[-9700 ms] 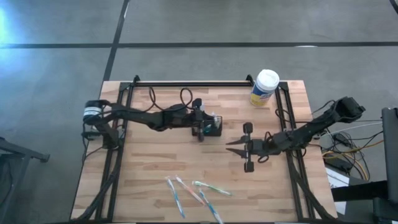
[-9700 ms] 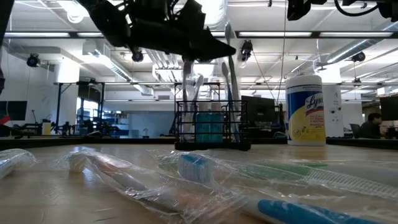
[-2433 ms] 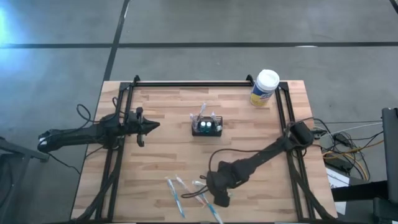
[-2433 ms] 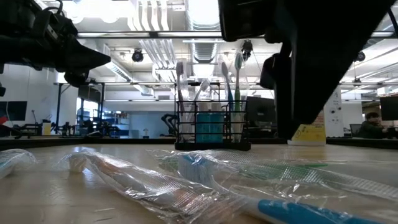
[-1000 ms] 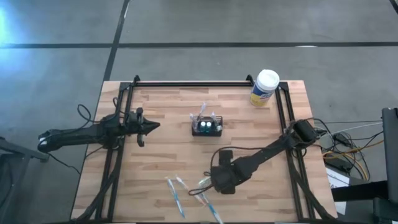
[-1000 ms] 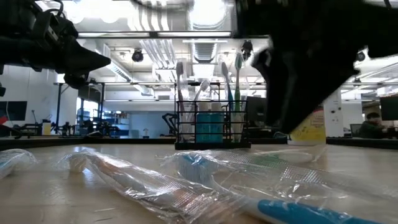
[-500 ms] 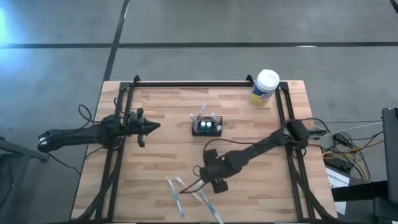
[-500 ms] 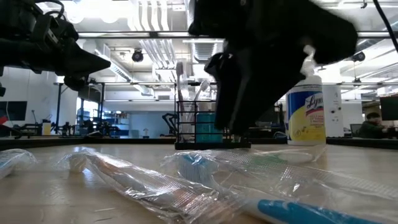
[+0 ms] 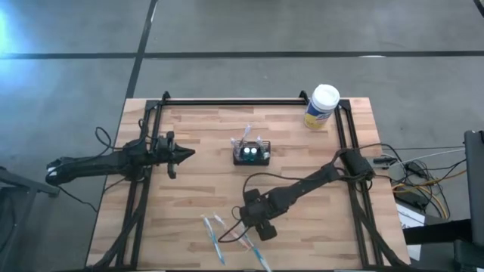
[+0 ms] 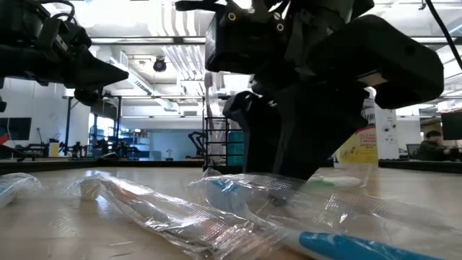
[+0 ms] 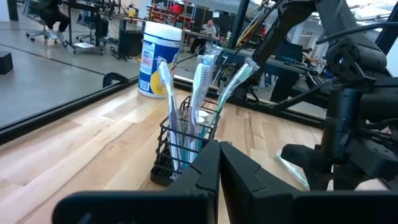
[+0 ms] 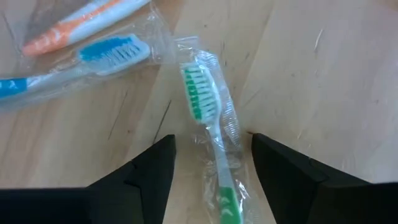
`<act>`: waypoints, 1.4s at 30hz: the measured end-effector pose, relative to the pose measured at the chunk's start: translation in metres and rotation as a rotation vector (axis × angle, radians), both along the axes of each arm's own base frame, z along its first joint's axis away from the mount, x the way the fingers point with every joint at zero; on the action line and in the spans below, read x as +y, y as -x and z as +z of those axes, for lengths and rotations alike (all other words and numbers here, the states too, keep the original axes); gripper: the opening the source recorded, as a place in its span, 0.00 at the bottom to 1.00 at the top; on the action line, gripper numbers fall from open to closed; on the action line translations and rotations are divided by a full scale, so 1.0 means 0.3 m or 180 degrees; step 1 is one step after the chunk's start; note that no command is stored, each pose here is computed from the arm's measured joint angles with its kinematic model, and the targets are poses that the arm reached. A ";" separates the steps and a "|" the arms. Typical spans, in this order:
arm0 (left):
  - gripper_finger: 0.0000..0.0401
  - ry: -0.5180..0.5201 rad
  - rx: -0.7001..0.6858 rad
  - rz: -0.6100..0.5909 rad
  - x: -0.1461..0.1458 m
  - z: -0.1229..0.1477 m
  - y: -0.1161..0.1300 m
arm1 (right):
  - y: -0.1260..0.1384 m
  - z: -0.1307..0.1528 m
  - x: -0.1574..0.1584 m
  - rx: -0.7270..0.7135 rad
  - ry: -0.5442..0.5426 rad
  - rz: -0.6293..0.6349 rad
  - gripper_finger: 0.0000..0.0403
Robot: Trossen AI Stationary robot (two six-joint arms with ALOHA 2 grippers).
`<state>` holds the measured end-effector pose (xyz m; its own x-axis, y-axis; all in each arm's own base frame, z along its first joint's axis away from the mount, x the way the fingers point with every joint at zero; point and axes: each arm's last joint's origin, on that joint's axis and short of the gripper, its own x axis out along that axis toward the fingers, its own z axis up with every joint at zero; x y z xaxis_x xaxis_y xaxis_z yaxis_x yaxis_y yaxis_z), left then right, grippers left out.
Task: Pick & Place toothbrushing station
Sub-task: Put the green toothbrush into the black organizer
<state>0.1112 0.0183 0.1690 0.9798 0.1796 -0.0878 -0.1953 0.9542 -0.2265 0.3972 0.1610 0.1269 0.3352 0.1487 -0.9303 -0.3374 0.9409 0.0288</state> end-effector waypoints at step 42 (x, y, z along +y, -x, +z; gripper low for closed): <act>0.03 -0.0001 0.0006 0.0002 0.000 -0.001 0.000 | 0.733 0.517 -0.369 -0.3261 -0.0768 -0.1422 0.02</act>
<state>0.1112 0.0183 0.1688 0.9795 0.1803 -0.0897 -0.1963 0.9542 -0.2258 0.1772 0.0504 0.2820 0.9876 -0.0366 -0.1525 0.0566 0.9900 0.1292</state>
